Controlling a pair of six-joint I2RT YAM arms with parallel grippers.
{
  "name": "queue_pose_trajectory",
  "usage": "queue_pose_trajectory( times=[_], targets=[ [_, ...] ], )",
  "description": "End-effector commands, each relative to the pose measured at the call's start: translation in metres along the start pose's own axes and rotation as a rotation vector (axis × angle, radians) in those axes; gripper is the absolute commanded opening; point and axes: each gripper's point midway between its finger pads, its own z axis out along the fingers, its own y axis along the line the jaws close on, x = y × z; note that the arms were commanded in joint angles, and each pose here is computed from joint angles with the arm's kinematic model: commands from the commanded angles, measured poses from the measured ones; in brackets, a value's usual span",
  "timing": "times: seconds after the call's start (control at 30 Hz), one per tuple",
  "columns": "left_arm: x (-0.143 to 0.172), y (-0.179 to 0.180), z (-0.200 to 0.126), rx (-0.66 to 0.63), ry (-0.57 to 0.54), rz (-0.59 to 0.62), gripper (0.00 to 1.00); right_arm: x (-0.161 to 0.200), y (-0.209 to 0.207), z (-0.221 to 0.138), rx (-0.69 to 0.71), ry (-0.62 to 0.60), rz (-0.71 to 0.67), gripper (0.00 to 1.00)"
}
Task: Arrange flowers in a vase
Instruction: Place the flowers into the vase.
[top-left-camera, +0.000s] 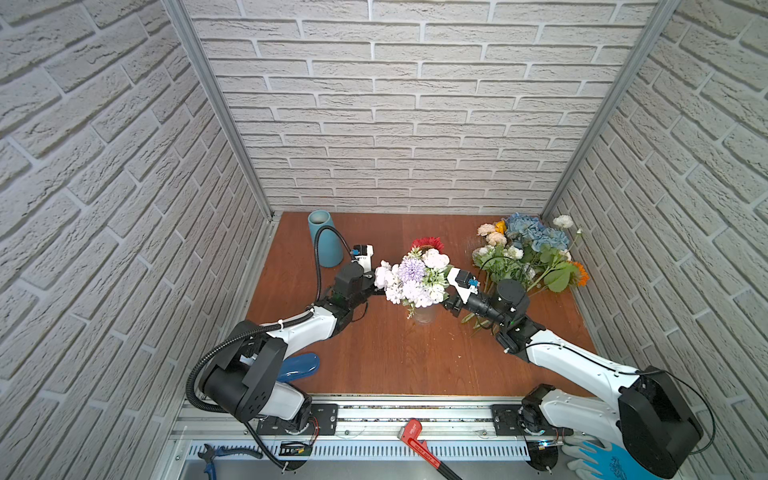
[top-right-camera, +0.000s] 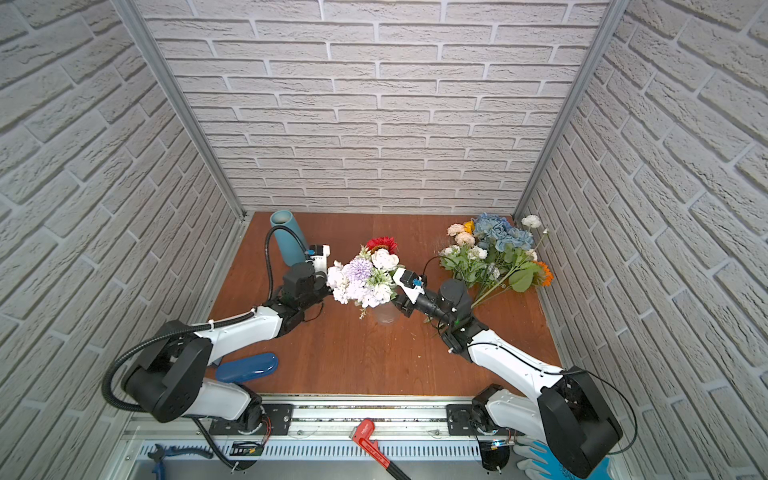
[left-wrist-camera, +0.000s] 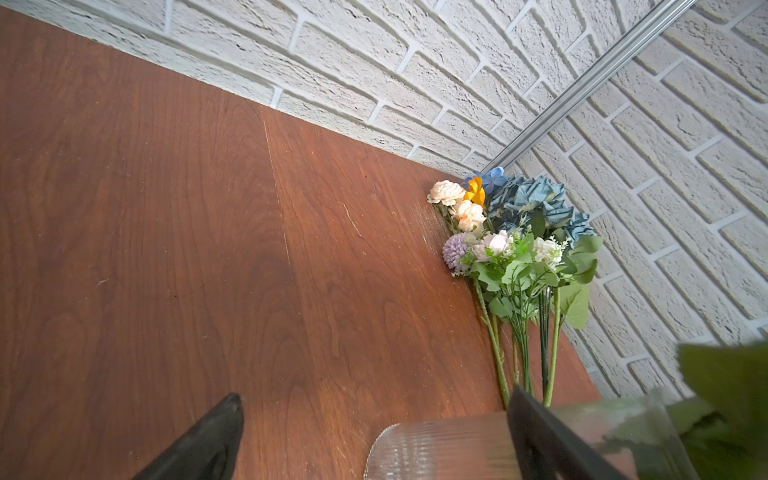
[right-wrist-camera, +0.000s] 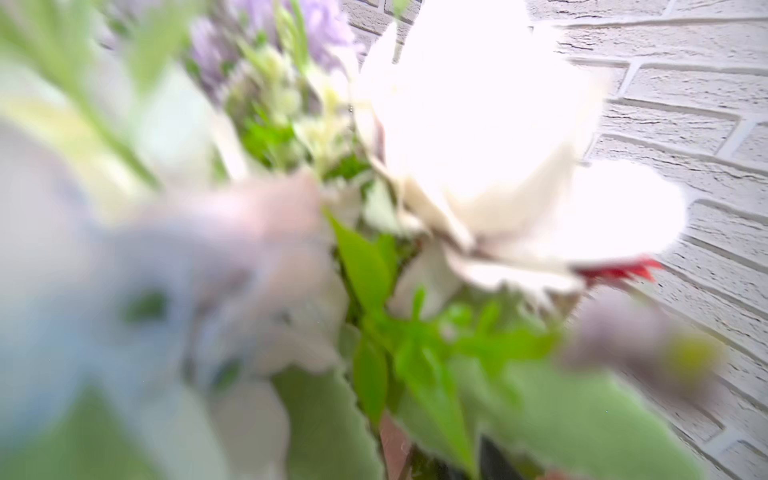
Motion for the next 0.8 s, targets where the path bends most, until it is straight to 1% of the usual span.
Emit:
queue_pose_trajectory(
  times=[0.0, 0.07, 0.17, 0.2, 0.27, 0.43, 0.6, 0.77],
  targets=[
    [-0.023, -0.017, -0.005, 0.038, -0.061, 0.025, 0.98, -0.012, 0.001, -0.007, 0.015, -0.021, 0.015, 0.44],
    [-0.025, -0.019, -0.006, 0.039, -0.063, 0.029, 0.98, -0.014, 0.001, -0.009, 0.015, -0.008, 0.025, 0.43],
    [-0.025, -0.019, -0.007, 0.035, -0.058, 0.027, 0.98, -0.003, -0.004, -0.014, 0.052, 0.076, 0.044, 0.43],
    [-0.024, -0.020, -0.008, 0.033, -0.052, 0.026, 0.98, 0.003, -0.006, -0.017, 0.075, 0.116, 0.054, 0.44],
    [-0.024, -0.021, -0.009, 0.030, -0.049, 0.035, 0.98, 0.009, -0.011, -0.026, 0.122, 0.160, 0.058, 0.44],
    [-0.019, -0.008, -0.008, -0.037, -0.037, 0.032, 0.98, 0.008, -0.026, -0.046, 0.238, 0.219, 0.041, 0.47],
    [-0.020, -0.007, -0.007, -0.044, -0.045, 0.025, 0.98, 0.018, -0.047, -0.062, 0.360, 0.351, 0.066, 0.48],
    [-0.023, -0.002, -0.006, -0.056, -0.057, 0.019, 0.98, 0.024, -0.073, -0.077, 0.491, 0.371, 0.124, 0.48]
  ],
)
